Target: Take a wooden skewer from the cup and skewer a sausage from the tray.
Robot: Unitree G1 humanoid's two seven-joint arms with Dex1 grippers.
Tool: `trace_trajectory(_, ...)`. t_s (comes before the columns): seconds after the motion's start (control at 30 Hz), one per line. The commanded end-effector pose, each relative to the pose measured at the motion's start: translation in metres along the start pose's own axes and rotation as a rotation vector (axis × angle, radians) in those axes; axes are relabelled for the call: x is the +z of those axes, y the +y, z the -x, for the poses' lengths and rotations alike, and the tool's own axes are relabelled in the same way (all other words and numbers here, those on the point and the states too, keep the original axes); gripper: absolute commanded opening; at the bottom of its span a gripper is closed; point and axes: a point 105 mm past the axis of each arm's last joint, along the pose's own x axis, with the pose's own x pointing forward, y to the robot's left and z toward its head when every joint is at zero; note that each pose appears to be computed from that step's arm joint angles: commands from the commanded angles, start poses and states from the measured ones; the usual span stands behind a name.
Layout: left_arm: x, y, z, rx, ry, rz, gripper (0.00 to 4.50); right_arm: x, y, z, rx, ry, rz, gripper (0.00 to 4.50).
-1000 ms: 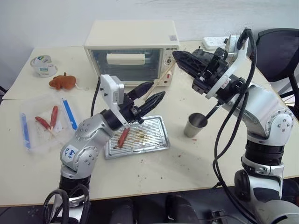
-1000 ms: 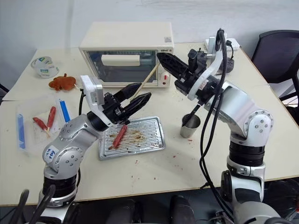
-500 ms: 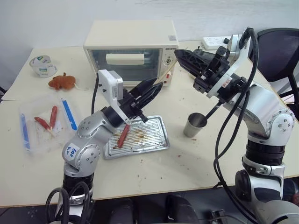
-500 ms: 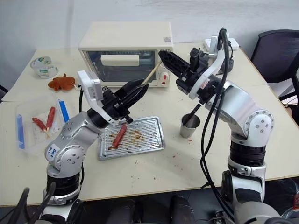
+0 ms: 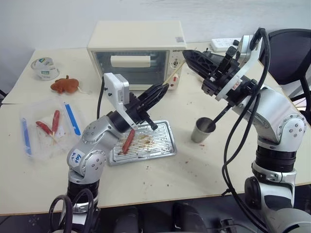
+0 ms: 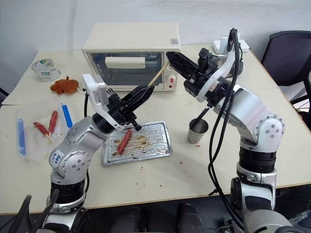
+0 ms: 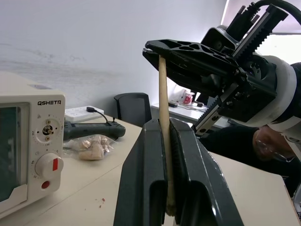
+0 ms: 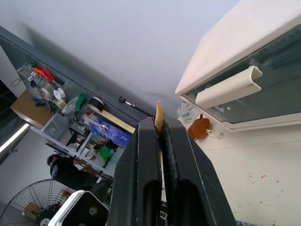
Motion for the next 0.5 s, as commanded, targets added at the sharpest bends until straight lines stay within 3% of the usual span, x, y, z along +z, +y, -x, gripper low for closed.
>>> trace_trajectory(0.03,0.014,0.012,0.003,0.047,-0.037,-0.057,0.01,-0.001,0.015,0.002,0.054,0.008,0.030,0.00)
trace_trajectory(0.2,0.023,0.026,0.014,0.099,-0.017,-0.112,0.01,-0.006,0.013,0.003,0.048,0.065,0.108,0.00)
trace_trajectory(0.43,0.046,0.053,0.072,0.221,0.118,-0.256,0.00,-0.013,0.014,-0.014,0.115,0.242,0.380,2.07)
trace_trajectory(0.5,0.050,0.057,0.082,0.246,0.147,-0.279,0.00,-0.015,0.013,-0.019,0.139,0.281,0.438,2.07)
